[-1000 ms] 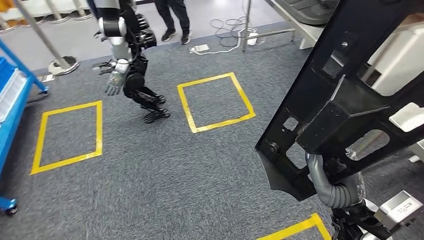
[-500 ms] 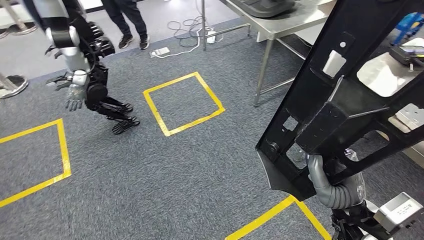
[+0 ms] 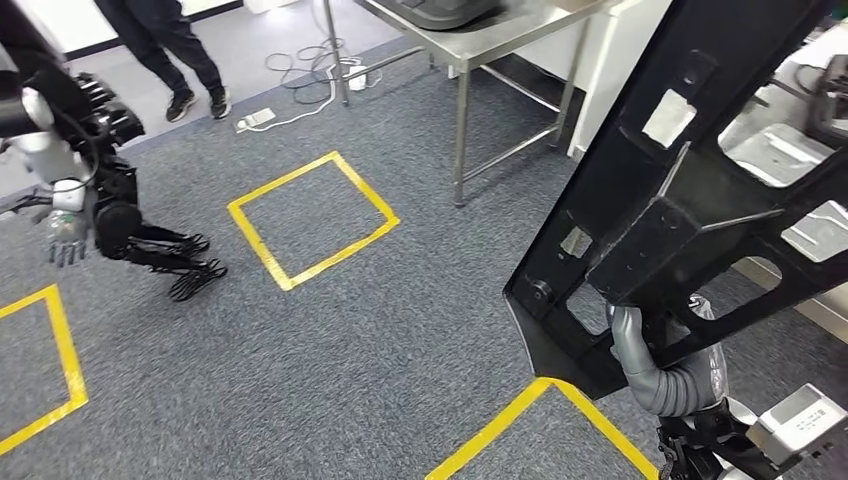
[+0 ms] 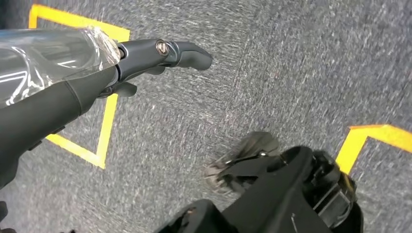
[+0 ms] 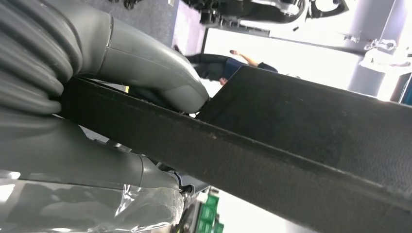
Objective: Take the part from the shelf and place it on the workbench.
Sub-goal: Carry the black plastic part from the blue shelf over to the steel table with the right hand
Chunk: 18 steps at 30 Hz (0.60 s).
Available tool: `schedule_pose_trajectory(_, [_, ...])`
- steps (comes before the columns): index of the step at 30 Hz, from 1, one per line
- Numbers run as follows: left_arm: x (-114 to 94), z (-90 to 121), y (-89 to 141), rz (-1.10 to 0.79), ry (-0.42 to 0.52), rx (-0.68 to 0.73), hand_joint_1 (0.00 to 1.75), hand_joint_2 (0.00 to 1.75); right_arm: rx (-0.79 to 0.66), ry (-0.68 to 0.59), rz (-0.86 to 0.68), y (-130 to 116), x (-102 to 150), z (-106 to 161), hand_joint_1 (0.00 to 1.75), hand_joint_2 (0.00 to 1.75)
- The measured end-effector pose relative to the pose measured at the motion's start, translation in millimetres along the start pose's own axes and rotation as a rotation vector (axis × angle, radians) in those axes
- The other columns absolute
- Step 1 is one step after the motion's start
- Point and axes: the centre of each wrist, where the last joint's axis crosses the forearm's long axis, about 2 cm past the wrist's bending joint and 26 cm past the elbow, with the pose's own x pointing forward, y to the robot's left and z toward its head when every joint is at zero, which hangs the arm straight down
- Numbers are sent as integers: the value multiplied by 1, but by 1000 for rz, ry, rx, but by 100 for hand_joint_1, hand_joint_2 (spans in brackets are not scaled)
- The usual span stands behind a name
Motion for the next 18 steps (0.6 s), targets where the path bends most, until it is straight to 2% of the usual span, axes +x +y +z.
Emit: schedule_pose_trajectory(18, [-8, 1, 1, -6, 18, -3, 0, 175, 11, 0, -9, 5, 0, -2, 175, 175])
